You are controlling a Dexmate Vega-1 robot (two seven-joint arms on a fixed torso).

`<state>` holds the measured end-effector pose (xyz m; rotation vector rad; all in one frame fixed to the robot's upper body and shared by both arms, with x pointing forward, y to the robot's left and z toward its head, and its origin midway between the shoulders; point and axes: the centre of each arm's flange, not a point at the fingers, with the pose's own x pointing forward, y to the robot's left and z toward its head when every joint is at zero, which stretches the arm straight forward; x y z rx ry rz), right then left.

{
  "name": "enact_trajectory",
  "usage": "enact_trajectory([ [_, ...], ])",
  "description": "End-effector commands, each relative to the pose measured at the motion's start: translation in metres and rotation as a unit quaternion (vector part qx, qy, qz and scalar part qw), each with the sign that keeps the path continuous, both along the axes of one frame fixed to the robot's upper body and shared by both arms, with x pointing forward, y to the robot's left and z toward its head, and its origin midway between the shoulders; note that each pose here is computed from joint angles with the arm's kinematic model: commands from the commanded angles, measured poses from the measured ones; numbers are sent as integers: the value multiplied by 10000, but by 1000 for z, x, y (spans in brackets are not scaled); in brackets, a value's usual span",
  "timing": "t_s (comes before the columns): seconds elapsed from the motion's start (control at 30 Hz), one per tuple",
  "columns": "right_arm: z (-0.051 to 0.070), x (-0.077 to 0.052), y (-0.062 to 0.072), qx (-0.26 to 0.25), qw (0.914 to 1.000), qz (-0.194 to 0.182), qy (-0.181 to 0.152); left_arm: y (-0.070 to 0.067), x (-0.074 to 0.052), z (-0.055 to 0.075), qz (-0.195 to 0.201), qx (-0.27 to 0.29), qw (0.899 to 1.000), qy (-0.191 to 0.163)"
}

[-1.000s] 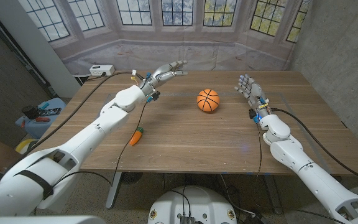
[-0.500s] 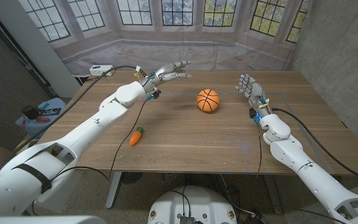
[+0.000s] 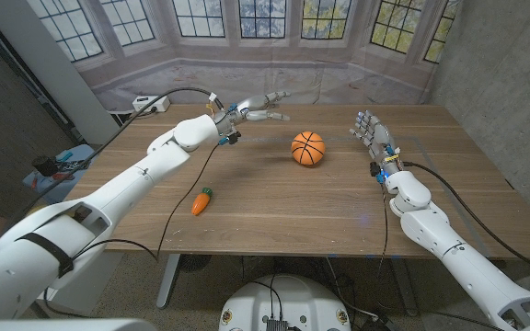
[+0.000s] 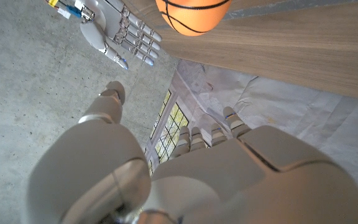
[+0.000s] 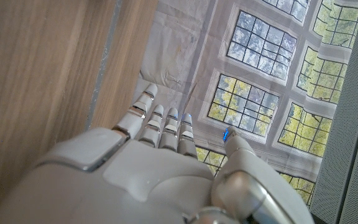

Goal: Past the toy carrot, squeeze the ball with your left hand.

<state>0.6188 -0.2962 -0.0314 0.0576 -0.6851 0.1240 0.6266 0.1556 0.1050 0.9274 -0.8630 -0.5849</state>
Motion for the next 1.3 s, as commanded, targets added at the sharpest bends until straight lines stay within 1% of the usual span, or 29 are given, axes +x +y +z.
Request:
enact_trajectory([
  [0.03,-2,0,-2,9,10000,1,32,-14,-2,8,242,694,9969,-294],
  [0.2,-1,0,-4,8,10000,5,34,-17,-1,10,335,868,9951,-327],
  [0.47,0,2,-6,8,10000,7,34,-23,0,13,530,1255,9896,-469],
  [0.83,2,2,-9,-1,10000,-15,39,-40,7,18,614,1827,9802,-450],
  [1.07,0,2,-11,34,10000,-29,38,-50,10,21,654,2067,9751,-460],
  [1.17,-1,1,-11,47,10000,-39,43,-54,12,21,718,2221,9712,-478],
  [1.3,-2,1,-12,72,9999,-54,56,-60,17,22,796,2371,9675,-377],
])
